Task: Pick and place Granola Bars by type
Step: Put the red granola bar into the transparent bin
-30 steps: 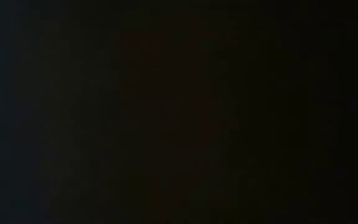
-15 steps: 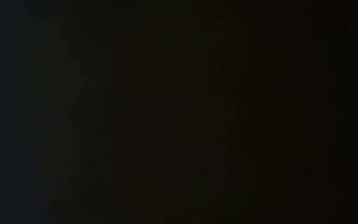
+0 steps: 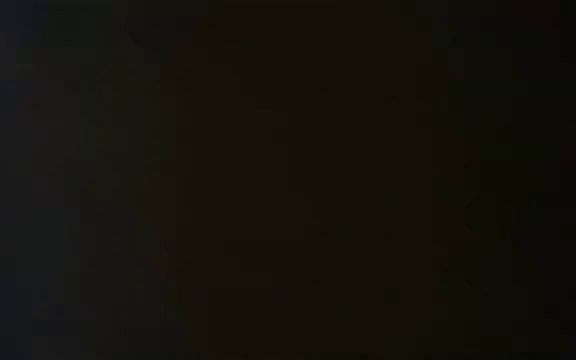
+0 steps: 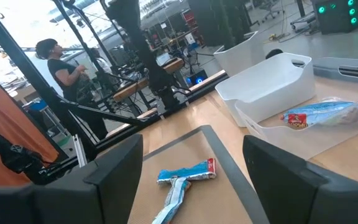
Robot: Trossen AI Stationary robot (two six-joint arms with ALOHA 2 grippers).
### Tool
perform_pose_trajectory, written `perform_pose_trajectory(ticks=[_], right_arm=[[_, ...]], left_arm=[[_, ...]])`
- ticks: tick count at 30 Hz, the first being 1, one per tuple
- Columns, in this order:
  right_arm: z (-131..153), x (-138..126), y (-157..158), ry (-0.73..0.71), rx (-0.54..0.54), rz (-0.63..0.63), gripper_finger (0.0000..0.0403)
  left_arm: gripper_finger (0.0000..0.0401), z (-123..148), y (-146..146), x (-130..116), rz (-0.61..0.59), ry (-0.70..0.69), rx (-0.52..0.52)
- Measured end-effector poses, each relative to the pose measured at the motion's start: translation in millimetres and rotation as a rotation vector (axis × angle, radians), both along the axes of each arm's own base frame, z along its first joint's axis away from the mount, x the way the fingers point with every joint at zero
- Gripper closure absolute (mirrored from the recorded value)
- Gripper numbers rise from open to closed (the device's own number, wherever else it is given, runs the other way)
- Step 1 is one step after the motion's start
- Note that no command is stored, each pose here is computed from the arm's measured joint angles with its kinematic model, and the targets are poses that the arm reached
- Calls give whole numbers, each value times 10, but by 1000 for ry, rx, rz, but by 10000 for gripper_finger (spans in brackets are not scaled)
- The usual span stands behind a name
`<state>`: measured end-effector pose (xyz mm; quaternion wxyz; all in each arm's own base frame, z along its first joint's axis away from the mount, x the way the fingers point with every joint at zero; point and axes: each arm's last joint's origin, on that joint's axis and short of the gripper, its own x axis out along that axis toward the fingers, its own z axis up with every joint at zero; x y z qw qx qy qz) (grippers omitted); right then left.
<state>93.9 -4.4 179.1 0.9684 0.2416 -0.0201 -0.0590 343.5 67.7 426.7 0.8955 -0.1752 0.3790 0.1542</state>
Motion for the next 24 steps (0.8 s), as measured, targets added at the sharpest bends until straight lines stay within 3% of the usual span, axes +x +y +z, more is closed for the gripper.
perform_pose_trajectory(ticks=[6, 10, 16, 21, 24], right_arm=[[0, 0, 0, 0, 0, 0, 125], [0, 0, 0, 0, -3, -1, 125], [0, 0, -1, 0, -2, -1, 125], [0, 0, -1, 0, -1, -1, 125], [0, 0, 0, 0, 0, 0, 125]], left_arm=[[227, 371, -609, -560, 21, -28, 0], [226, 464, -879, -706, 38, -75, 20], [226, 389, -1032, -623, 66, -60, -36], [208, 120, -1102, -384, 90, 77, -38], [192, -160, -1115, -146, 141, 195, 26]])
